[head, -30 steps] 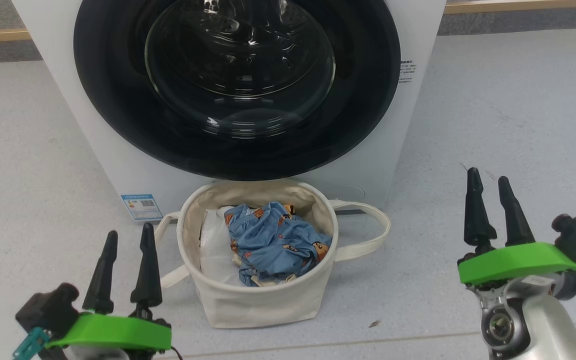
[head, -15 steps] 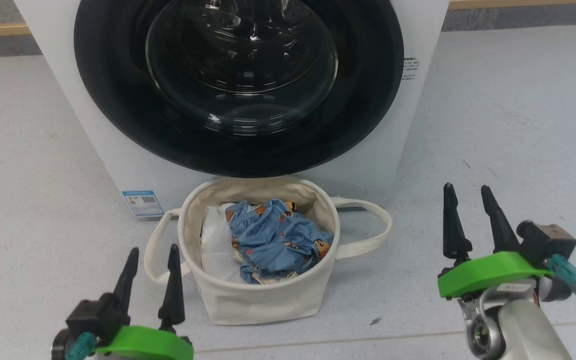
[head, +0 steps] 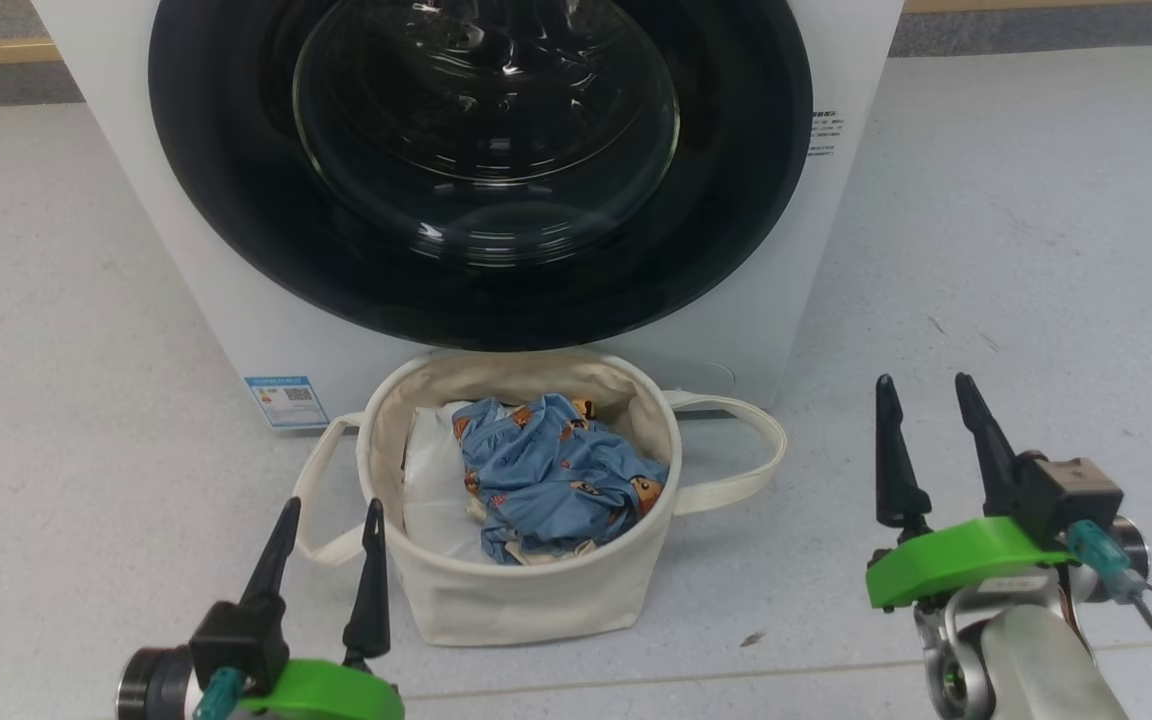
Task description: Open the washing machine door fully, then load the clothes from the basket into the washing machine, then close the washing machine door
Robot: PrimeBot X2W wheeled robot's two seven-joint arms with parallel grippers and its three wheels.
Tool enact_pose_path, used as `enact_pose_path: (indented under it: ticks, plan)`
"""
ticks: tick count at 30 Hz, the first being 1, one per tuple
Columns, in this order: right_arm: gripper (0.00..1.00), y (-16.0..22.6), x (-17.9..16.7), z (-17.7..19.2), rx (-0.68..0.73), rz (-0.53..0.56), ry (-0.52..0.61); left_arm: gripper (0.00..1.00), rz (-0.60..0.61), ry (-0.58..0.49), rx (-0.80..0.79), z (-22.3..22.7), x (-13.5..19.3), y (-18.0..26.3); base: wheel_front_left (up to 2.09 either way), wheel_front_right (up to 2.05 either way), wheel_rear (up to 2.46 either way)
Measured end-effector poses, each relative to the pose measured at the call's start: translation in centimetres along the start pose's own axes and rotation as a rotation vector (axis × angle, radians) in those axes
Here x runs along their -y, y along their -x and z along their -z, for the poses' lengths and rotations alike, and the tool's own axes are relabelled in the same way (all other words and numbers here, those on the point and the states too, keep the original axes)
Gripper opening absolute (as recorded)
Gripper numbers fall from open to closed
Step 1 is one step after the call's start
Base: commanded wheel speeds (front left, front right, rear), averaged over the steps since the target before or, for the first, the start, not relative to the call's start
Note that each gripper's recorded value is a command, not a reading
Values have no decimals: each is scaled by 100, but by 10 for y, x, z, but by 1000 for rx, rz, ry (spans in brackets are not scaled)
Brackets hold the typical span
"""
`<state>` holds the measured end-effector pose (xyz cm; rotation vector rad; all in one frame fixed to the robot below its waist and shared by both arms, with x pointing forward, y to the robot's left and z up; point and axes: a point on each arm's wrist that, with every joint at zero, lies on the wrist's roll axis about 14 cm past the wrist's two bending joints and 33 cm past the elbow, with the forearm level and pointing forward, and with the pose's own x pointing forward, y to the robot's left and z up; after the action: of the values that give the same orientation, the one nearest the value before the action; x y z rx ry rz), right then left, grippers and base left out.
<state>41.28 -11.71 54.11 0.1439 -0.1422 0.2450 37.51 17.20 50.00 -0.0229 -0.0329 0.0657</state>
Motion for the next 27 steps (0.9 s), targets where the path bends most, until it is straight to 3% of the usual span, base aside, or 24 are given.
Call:
enact_pose_path:
  ticks: [9, 27]
  plan:
    - [100, 1, -5, 8, -16, -24, 52, 100, 17, -60, 6, 4, 4, 2, 0, 0, 0]
    - [100, 2, -2, 8, -16, -10, 29, 100, -3, -50, -27, 14, -4, 4, 0, 0, 0]
